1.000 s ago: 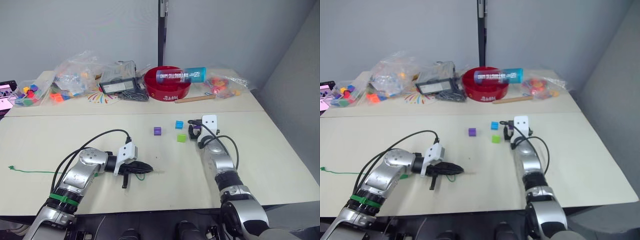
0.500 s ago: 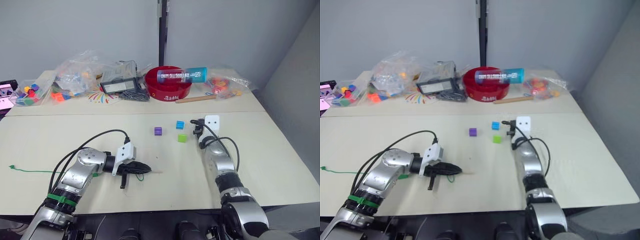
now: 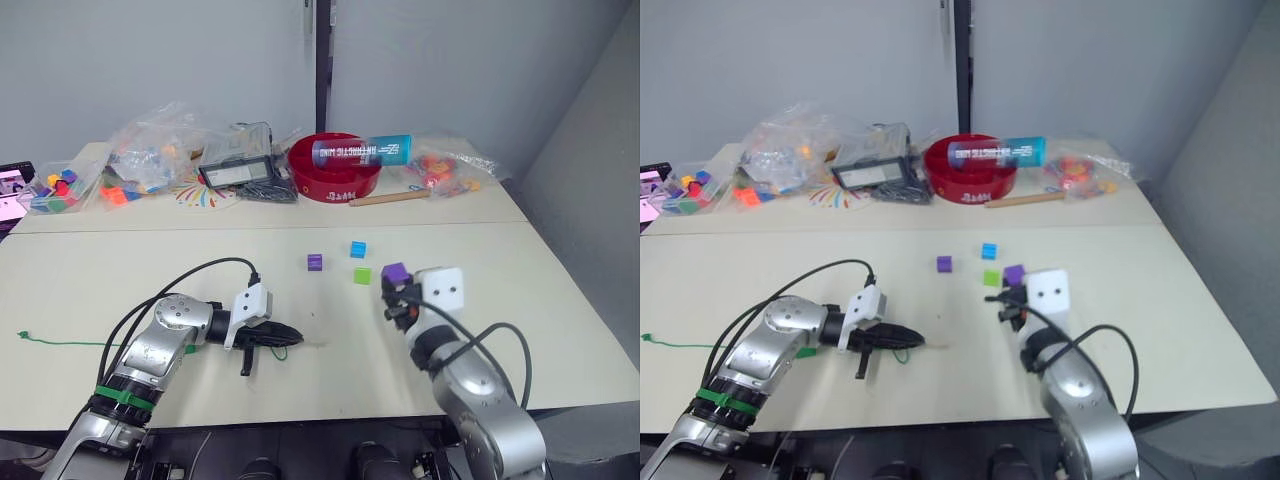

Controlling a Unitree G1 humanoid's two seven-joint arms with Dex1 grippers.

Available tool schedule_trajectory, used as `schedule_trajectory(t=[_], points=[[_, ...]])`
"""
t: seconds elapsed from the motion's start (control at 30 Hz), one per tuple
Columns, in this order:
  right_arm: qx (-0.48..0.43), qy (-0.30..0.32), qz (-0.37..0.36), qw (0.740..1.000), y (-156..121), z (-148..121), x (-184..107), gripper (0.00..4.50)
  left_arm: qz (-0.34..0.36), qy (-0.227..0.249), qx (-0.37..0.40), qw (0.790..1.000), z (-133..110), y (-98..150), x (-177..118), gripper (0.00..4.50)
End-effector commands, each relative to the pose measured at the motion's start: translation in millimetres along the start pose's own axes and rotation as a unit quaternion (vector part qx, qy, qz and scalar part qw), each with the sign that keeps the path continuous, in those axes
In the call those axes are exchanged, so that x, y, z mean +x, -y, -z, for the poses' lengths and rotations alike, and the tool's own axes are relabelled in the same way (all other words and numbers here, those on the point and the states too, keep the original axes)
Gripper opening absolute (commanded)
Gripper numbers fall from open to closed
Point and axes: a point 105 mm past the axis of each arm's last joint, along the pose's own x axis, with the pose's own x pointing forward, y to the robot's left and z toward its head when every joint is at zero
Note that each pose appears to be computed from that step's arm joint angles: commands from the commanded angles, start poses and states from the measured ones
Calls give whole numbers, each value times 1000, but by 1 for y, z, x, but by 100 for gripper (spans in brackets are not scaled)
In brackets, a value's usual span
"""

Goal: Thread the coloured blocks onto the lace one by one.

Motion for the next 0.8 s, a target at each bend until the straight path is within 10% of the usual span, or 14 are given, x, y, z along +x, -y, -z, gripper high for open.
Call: schedule_trajectory(t=[0.03,0.5,0.8], points=[[5,-26,-22,999,-14,14,-12,114,-3,14,17,1000,-13,-3,-3,0],[40,-121,-56,990,-21,86,-14,114,-3,11,19,1000,-18,-6,-4,0],[46,-68,-100,992,-17,53,-18,444,-2,11,17,1000,-18,-5,-5,0]])
